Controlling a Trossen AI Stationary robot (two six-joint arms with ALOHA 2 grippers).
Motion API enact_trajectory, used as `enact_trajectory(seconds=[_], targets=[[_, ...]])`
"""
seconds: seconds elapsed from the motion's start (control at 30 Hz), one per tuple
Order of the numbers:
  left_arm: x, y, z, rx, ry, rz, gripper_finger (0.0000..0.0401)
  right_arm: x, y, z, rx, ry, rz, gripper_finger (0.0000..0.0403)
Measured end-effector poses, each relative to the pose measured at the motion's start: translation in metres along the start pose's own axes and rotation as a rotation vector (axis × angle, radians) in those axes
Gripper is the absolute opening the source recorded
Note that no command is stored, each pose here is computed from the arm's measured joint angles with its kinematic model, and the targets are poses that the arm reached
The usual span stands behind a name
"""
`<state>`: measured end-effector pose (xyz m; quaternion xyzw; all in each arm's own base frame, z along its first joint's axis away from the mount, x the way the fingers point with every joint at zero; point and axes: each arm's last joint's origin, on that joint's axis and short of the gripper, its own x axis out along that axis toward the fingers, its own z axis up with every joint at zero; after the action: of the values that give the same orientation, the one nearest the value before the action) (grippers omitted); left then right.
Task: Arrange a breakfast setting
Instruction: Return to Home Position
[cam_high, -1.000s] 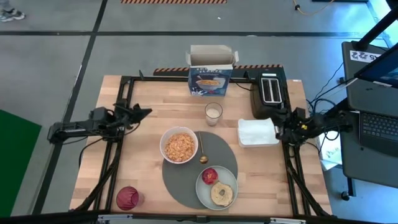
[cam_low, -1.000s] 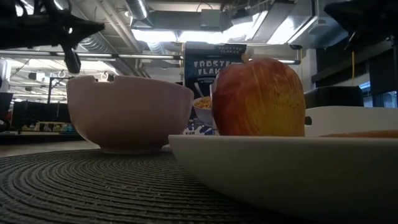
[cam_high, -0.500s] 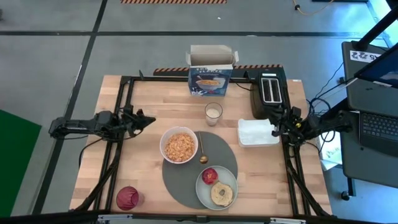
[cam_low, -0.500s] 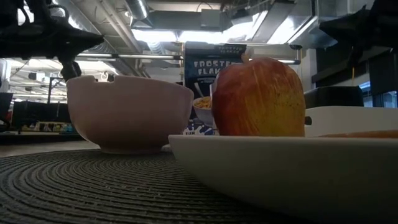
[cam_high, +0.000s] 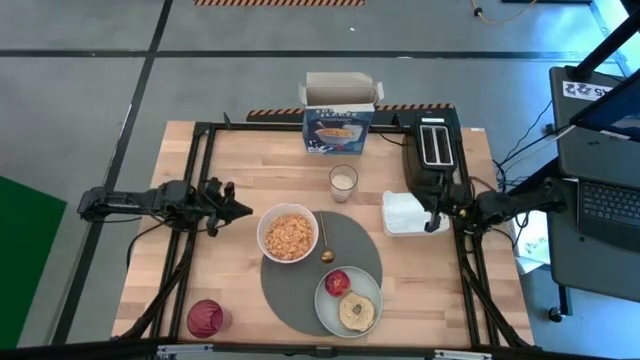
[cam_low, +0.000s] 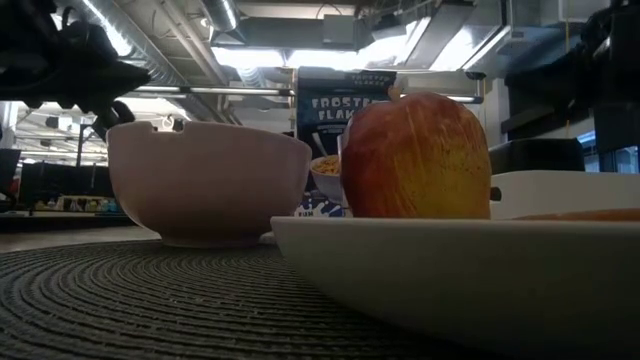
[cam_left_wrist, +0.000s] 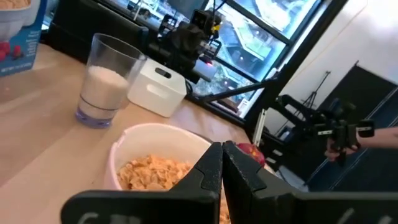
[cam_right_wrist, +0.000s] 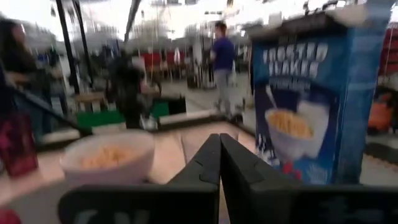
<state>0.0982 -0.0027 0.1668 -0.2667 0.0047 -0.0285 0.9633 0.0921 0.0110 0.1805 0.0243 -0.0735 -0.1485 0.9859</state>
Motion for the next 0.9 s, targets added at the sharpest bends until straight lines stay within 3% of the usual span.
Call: enact_trajectory(seconds=[0.13,0.47,0.9], targets=[[0.0000,0.0000,-0.0001,0.028,0.001,-0.001,0.0001,-0.0003,0.0010,-0.0072,-0.005,0.066,0.033,0.0003],[0.0001,0.0003,-0.0001,0.029,0.000,0.005,0.0000,-0.0005,0.0041,-0.0078,0.001,0.076,0.141,0.0013],[0.0001,0.0003,-0.0002,0.026,0.001,0.006,0.0000,-0.0005,0.0041,-0.0081,-0.004,0.078,0.141,0.0023]])
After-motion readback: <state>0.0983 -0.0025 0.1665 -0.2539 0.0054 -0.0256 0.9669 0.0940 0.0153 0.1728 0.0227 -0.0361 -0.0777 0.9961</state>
